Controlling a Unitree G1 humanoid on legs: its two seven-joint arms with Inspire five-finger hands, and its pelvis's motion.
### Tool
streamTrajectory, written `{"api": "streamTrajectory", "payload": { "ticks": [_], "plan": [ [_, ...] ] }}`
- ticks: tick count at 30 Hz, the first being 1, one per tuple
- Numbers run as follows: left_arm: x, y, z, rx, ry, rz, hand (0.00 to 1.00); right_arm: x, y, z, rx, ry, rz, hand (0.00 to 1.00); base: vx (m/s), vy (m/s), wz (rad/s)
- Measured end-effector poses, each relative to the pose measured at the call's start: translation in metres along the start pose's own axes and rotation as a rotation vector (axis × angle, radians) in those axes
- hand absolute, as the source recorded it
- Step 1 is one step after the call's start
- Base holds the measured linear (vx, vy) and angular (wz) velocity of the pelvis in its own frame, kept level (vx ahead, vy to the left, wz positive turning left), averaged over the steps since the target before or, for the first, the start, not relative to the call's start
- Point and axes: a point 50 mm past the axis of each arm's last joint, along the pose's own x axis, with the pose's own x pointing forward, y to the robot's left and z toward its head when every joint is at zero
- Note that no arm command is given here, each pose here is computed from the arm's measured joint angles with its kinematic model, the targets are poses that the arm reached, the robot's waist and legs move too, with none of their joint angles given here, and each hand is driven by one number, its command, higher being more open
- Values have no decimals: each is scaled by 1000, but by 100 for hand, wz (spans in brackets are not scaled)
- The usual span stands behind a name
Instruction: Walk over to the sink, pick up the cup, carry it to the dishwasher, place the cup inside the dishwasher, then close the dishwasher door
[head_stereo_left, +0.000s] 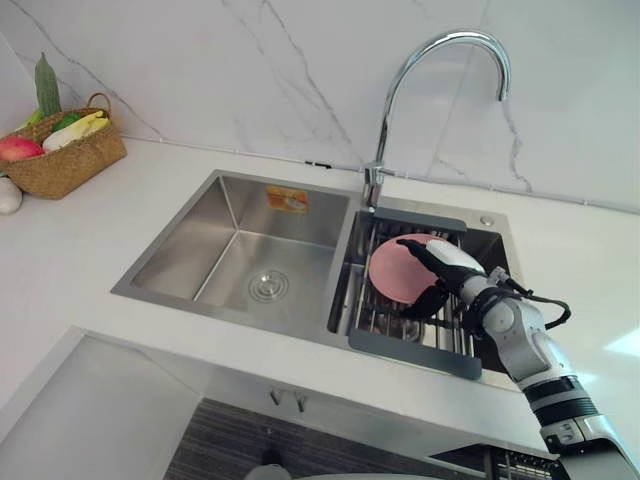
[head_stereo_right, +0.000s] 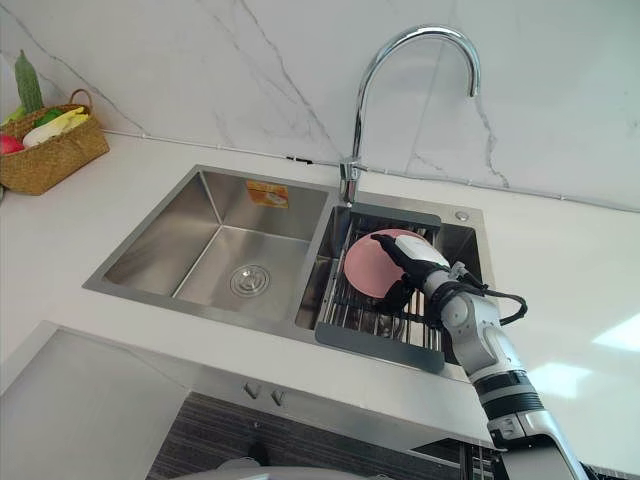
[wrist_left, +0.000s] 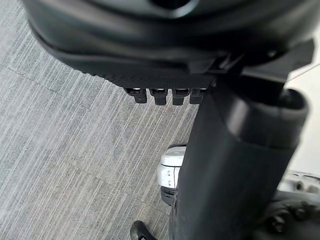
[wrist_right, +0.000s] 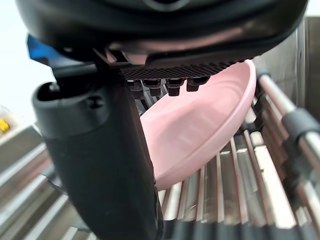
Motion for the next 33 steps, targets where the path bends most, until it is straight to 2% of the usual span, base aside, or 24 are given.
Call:
{"api": "streamTrajectory", "payload": {
  "ticks": [6, 7, 15, 24, 33],
  "plan": [
    [0, 0, 0, 1, -1, -1, 100, 2, -1, 5, -113, -9, -17, 100, 0, 0, 0],
    [0, 0, 0, 1, -1, -1, 100, 2, 0, 6, -123, -12, -23, 0, 0, 0, 0],
    [0, 0, 0, 3, 0, -4, 100, 4, 6, 8, -207, -43, -64, 0, 0, 0, 0],
    [0, 1, 0, 6, -5, -5, 100, 3, 11, 14, -326, -134, -235, 0, 0, 0, 0],
    [0, 1, 2, 24, -19, -16, 100, -1, 9, 14, -334, -190, -405, 0, 15, -2, 6]
  ]
}}
